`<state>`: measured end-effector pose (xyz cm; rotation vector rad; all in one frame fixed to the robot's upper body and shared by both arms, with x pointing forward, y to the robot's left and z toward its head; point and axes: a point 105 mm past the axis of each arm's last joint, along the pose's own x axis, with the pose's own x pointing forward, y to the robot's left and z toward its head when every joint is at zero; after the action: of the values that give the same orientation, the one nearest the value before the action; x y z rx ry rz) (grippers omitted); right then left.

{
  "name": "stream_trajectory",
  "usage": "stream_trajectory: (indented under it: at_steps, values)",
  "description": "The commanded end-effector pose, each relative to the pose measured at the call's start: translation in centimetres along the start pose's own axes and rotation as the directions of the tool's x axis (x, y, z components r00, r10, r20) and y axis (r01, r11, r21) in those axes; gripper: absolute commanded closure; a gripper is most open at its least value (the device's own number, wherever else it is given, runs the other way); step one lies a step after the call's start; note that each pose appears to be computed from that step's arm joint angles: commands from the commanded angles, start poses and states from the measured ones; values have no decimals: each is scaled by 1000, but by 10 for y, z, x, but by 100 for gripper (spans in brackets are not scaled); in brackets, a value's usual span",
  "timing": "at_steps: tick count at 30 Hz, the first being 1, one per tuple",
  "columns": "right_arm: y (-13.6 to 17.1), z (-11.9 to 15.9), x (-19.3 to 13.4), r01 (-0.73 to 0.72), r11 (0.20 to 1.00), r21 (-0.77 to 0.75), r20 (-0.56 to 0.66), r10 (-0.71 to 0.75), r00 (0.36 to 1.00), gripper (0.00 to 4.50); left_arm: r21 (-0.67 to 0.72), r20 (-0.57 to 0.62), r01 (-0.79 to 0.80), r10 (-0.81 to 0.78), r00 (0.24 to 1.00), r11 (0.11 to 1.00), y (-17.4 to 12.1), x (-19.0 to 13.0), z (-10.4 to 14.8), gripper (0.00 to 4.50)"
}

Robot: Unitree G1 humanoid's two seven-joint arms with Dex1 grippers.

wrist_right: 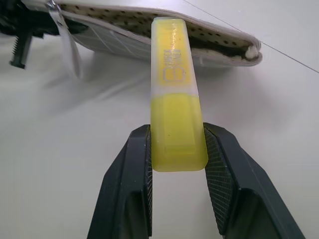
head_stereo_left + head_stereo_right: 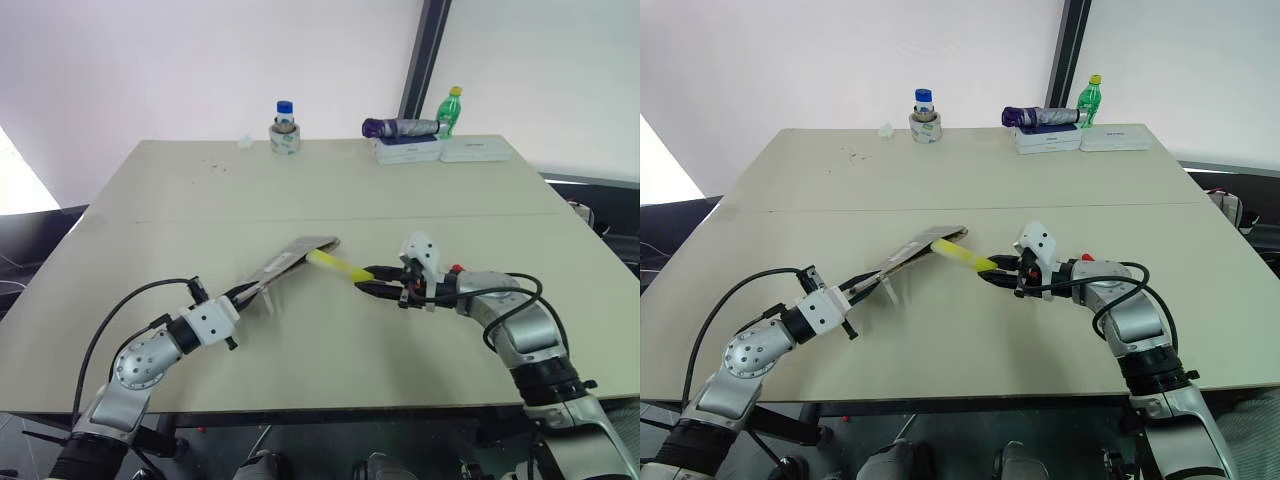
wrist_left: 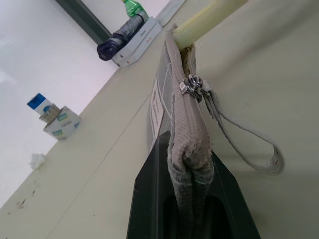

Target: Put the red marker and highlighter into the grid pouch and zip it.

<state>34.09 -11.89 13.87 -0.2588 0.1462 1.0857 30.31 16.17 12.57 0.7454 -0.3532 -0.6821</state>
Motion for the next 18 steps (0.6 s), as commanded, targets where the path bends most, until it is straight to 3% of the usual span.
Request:
stream_trajectory:
  at_steps: [1,4,9,14,18]
  values:
    - [-5,7,4,12,995,-101,-17,-14,1000,361,48,56,-5,3,998,999,8,4,14,450]
    - [-7,8,7,10,990,-143,-34,-15,999,361,91,51,26,-30,998,996,5,5,14,450]
    - [1,12,10,-85,934,-348,-146,36,989,361,283,38,124,-141,989,951,2,6,16,450]
    - [20,19,28,-180,859,-480,-157,118,980,361,315,61,179,-208,976,932,-4,9,18,450]
    - [21,18,45,-182,818,-545,-183,96,978,361,331,100,228,-275,956,916,-20,15,19,450]
